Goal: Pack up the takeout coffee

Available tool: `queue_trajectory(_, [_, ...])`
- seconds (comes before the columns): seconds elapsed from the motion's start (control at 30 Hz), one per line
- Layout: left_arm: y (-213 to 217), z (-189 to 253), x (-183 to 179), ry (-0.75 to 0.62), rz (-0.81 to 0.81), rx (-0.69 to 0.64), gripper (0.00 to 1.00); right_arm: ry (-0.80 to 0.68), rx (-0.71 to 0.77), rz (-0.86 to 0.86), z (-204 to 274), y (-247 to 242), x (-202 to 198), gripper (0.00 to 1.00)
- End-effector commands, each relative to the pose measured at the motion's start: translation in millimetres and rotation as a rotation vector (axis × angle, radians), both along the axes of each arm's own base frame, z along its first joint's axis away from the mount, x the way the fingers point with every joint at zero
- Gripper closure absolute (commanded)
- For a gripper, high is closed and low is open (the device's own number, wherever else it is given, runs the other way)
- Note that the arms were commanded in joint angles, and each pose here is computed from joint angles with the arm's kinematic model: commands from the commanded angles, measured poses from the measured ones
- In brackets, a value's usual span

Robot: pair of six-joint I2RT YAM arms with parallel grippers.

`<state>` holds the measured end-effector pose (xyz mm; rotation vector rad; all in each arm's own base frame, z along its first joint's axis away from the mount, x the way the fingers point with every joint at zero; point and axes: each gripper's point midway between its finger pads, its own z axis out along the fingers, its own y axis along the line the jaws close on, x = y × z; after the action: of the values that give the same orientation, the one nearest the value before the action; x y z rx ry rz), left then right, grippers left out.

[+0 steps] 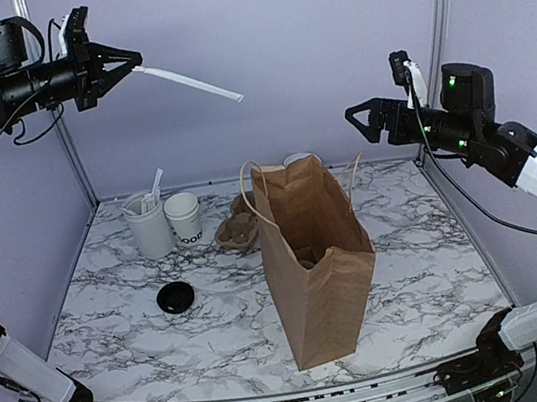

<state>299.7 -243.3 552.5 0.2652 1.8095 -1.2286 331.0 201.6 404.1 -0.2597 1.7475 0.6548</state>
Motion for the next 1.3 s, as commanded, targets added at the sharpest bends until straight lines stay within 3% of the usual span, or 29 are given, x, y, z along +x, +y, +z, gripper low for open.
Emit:
queue_trajectory(0.0, [-21.7, 9.9, -11.8, -0.015, -0.087, -0.034, 1.00, -0.032, -0.007, -0.066, 9.8, -13.6, 3.8, 0.03])
queue_trajectory(0.43, [-49.0, -15.5, -47.7, 0.044, -0.210, -0.003, 1.00, -0.008, -0.042, -0.113, 1.0, -20.5, 8.8, 0.01])
queue_trajectory(0.77, [-74.0, -48.7, -68.2, 0.077, -0.269, 0.107, 1.00, -0.016, -0.068, -0.149, -1.1, -27.1, 11.3, 0.01])
queue_trajectory(1.27, [-93.3, -85.6, -76.1, 0.094, -0.313, 0.240, 1.00, 0.012, -0.046, -0.150, -10.1, -28.9, 6.5, 0.01])
